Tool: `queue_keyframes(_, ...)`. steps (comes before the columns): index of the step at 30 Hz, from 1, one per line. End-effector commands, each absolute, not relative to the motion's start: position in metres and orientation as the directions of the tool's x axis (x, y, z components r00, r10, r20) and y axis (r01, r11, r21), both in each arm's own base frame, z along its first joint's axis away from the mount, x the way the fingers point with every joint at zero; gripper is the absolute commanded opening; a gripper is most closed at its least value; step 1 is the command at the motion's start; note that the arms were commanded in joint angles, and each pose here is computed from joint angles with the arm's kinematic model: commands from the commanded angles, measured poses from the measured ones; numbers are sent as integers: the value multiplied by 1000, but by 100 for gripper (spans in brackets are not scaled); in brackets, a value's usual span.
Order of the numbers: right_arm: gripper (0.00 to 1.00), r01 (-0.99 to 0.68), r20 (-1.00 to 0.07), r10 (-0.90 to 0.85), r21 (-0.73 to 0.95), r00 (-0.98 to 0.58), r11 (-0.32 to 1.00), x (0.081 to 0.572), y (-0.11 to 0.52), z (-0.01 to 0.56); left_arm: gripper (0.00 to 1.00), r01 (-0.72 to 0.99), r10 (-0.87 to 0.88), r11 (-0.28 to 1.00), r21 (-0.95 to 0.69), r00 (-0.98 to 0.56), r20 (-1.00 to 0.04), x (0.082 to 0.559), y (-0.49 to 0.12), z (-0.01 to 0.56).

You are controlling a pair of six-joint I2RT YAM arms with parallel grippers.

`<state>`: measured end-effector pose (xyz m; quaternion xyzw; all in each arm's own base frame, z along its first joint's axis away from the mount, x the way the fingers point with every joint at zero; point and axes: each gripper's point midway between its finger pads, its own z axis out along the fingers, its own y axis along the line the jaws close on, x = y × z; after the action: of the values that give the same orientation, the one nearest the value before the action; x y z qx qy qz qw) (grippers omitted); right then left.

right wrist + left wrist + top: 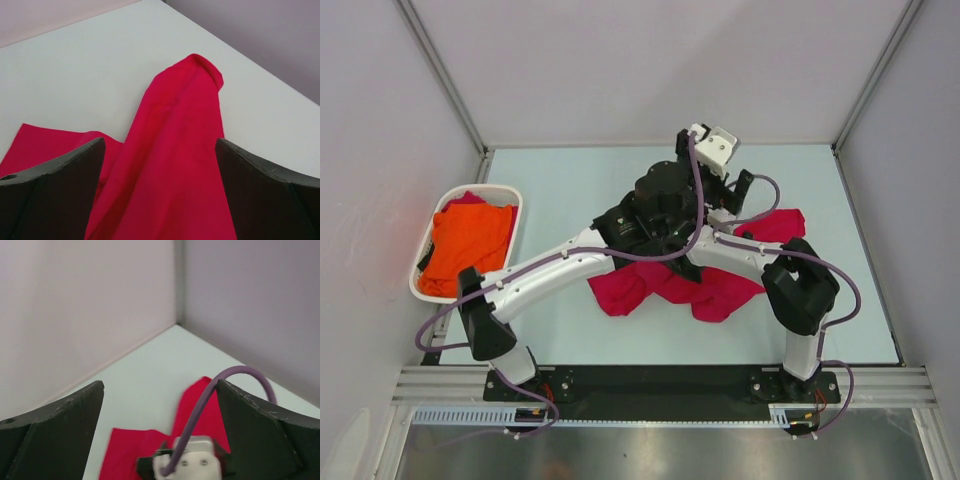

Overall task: Fold and stack the t-shirts
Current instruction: Flatten out the tshirt

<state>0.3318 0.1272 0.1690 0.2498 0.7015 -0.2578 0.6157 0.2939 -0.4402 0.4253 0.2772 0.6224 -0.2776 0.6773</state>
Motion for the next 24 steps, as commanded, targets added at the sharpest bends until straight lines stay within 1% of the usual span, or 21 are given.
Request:
queue_keyframes(1, 97, 630, -990, -141, -104, 9, 770, 332, 109, 224, 100, 186, 127, 970, 156, 157, -979, 350, -336, 448)
queue_keyframes(3, 97, 638, -990, -142, -105, 7, 763, 332, 104, 223, 100, 17, 149, 988, 153, 156, -976, 367, -303, 456)
queue_keyframes(4, 97, 639, -989, -146, -110, 4, 761, 332, 103, 221, 100, -70, 190, 981, 183, 121, -974, 374, -288, 450)
queue_keyframes(6, 97, 648, -988, -156, -122, -5, 752, 333, 97, 218, 100, -189, 212, 963, 194, 83, -974, 389, -258, 448)
queue_keyframes(8, 97, 656, -987, -163, -130, -11, 743, 333, 92, 217, 100, -238, 228, 948, 210, 49, -972, 398, -241, 440)
queue_keyframes(9, 97, 663, -986, -166, -134, -15, 737, 333, 88, 216, 100, -270, 196, 946, 179, 40, -980, 406, -225, 437)
queue_keyframes(10, 97, 666, -986, -167, -136, -17, 734, 332, 86, 215, 100, -250, 221, 944, 213, 5, -975, 411, -221, 425)
queue_keyframes(11, 97, 669, -986, -169, -137, -18, 730, 332, 83, 214, 100, -264, 210, 942, 206, -13, -978, 418, -206, 420)
queue_keyframes(12, 97, 680, -985, -169, -139, -22, 720, 332, 77, 211, 100, -259, 156, 954, 153, -8, -988, 420, -200, 418)
queue_keyframes(13, 97, 685, -985, -170, -142, -27, 715, 332, 74, 210, 100, -230, 182, 955, 189, -52, -982, 423, -196, 402)
queue_keyframes(14, 97, 691, -985, -173, -143, -27, 709, 332, 70, 210, 100, -249, 174, 950, 186, -72, -982, 429, -182, 396)
queue_keyframes(17, 97, 711, -983, -177, -156, -44, 686, 332, 58, 205, 100, -255, 173, 945, 207, -148, -974, 438, -166, 367)
queue_keyframes(18, 97, 720, -983, -176, -160, -53, 676, 333, 54, 203, 100, -242, 199, 939, 246, -200, -959, 439, -162, 353)
queue_keyframes(20, 97, 723, -981, -182, -175, -68, 669, 334, 54, 200, 100, -231, 203, 937, 262, -250, -947, 444, -160, 333)
queue_keyframes(22, 97, 723, -978, -189, -194, -89, 663, 336, 55, 198, 100, -205, 241, 927, 314, -314, -918, 442, -159, 310)
queue_keyframes(24, 97, 724, -976, -189, -206, -106, 659, 334, 54, 192, 100, -179, 223, 938, 298, -347, -911, 441, -164, 290)
